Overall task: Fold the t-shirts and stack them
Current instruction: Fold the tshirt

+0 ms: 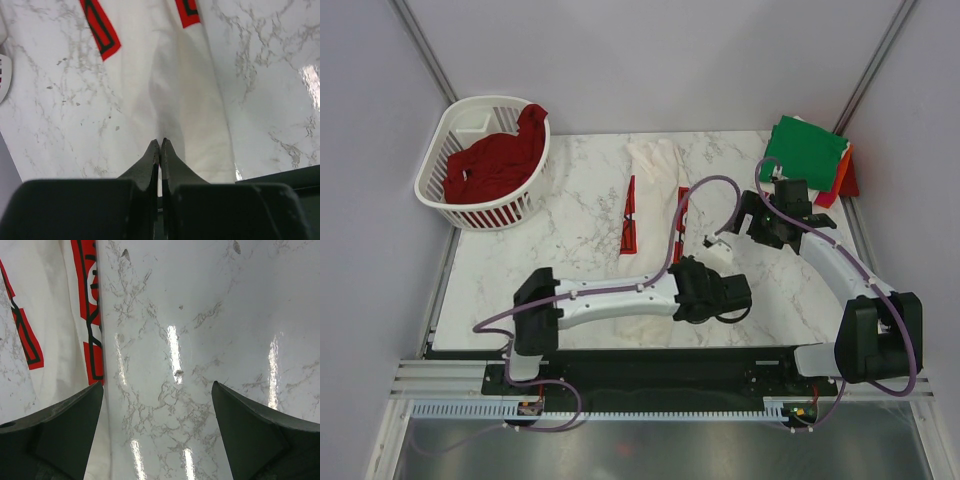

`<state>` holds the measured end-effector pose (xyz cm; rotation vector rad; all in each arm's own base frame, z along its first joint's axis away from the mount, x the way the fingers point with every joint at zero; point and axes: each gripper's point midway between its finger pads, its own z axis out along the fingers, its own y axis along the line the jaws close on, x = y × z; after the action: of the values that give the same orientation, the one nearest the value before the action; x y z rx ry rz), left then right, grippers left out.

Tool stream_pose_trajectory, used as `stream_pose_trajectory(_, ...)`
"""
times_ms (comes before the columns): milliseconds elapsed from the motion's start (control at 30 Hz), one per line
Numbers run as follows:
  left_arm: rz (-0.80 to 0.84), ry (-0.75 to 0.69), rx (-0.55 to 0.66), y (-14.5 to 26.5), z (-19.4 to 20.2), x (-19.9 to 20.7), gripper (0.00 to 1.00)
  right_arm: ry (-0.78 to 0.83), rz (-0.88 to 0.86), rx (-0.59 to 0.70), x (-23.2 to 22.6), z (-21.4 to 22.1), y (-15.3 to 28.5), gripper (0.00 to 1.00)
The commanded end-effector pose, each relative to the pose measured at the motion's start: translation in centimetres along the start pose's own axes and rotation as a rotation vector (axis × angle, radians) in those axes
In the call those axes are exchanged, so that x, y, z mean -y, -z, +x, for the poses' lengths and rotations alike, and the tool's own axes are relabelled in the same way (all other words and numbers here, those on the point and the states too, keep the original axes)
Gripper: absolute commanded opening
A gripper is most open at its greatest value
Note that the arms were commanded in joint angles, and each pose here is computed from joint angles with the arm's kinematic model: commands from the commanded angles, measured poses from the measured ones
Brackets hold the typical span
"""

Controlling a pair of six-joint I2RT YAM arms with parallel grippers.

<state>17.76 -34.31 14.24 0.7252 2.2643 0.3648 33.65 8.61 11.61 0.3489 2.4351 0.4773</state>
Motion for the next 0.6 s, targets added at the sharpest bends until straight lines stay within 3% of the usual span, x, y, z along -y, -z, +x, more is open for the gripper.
stream_pose_trajectory(0,-0.196,0.053,0.012,3.2,0.7,-8.1,0.02,0.008,-0.03,0.028,-0.8,-1.2,0.3,0.98)
stream_pose_trajectory(300,-0.252,0.069,-0.093,2.8,7.3,-14.3,0.02,0.002,-0.045,0.012,-0.9,-0.5,0.4,0.98)
stream_pose_trajectory(400,-0.301,0.121,-0.135,2.3,8.8,-18.4,0.02,0.002,-0.048,0.005,-0.8,-0.2,0.4,0.98)
stream_pose_trajectory(567,-0.314,0.263,-0.062,4.0,9.4,-23.9,0.02,0.001,-0.053,-0.001,-0.9,0.0,0.3,0.98)
